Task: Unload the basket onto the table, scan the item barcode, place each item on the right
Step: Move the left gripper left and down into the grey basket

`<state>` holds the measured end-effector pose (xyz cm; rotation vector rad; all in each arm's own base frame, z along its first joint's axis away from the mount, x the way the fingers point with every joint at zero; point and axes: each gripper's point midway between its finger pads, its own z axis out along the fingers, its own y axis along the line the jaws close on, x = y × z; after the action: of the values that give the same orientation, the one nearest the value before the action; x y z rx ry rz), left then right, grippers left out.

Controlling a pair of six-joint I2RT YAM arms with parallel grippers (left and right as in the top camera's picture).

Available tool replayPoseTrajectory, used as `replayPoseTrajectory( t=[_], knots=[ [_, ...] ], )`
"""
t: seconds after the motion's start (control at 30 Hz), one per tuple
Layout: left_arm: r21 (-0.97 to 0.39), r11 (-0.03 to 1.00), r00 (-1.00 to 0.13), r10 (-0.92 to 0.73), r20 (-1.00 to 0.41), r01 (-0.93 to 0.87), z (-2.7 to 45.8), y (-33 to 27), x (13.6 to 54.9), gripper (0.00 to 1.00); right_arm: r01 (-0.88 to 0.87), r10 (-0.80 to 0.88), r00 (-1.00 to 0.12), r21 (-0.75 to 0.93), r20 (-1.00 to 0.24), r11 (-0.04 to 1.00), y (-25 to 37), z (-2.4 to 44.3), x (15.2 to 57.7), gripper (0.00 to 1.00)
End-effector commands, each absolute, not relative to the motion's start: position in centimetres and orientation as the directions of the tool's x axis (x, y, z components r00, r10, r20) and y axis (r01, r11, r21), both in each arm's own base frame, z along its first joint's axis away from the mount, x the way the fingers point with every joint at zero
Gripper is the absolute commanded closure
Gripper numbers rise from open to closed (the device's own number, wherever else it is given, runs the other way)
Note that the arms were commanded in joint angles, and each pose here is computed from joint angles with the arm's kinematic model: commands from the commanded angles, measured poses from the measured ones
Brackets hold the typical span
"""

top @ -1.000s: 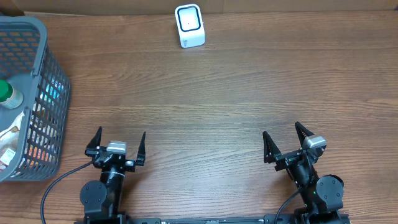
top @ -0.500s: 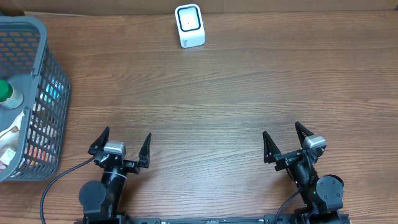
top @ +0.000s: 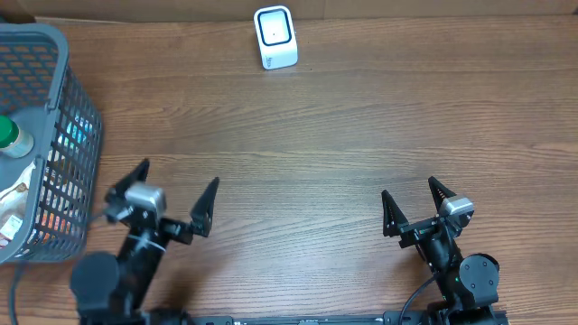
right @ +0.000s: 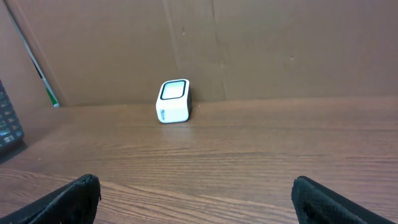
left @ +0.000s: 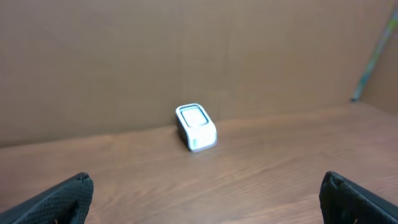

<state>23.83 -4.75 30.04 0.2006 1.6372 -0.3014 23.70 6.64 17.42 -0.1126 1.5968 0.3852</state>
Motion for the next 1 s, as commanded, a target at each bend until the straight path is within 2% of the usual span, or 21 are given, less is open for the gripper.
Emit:
replayPoseTrajectory(
  t=[0.0,0.13,0.33,0.6,0.73,0.87,0.97],
  knots=[
    [-0.109,0.917,-0.137,-0.06,-0.989,0.385,34.2,-6.1,24.6,0.0,-0.309,0.166,-0.066,0.179,-0.984,0.934,6.7,17.3,23.7,0.0],
    [-0.174,0.88,-0.276,-0.051,-0.96,0.442,37.6,-7.2,26.2,0.0,-0.309,0.166,-0.067,0.179,-0.984,0.934,6.7,17.3,23.7,0.0],
    [-0.285,0.822,-0.428,-0.056,-0.902,0.493,41.1,-8.6,27.5,0.0,-0.309,0.166,-0.067,0.178,-0.984,0.934,6.7,17.3,23.7,0.0],
    [-0.397,0.791,-0.555,-0.09,-0.827,0.465,39.3,-8.9,30.5,0.0,-0.309,0.166,-0.067,0.179,-0.984,0.934,6.7,17.3,23.7,0.0],
    [-0.405,0.797,-0.553,-0.109,-0.826,0.447,39.3,-8.4,31.5,0.0,-0.309,0.166,-0.067,0.179,-0.984,0.934,6.7,17.3,23.7,0.0],
    [-0.475,0.844,-0.539,-0.286,-0.792,0.249,40.9,-4.6,32.5,0.02,-0.309,0.166,-0.066,0.179,-0.984,0.934,6.7,17.3,23.7,0.0],
    [-0.55,0.835,-0.473,-0.485,-0.736,-0.002,41.7,0.9,32.6,0.09,-0.309,0.166,-0.066,0.178,-0.984,0.934,6.7,17.3,23.7,0.0]
  ],
)
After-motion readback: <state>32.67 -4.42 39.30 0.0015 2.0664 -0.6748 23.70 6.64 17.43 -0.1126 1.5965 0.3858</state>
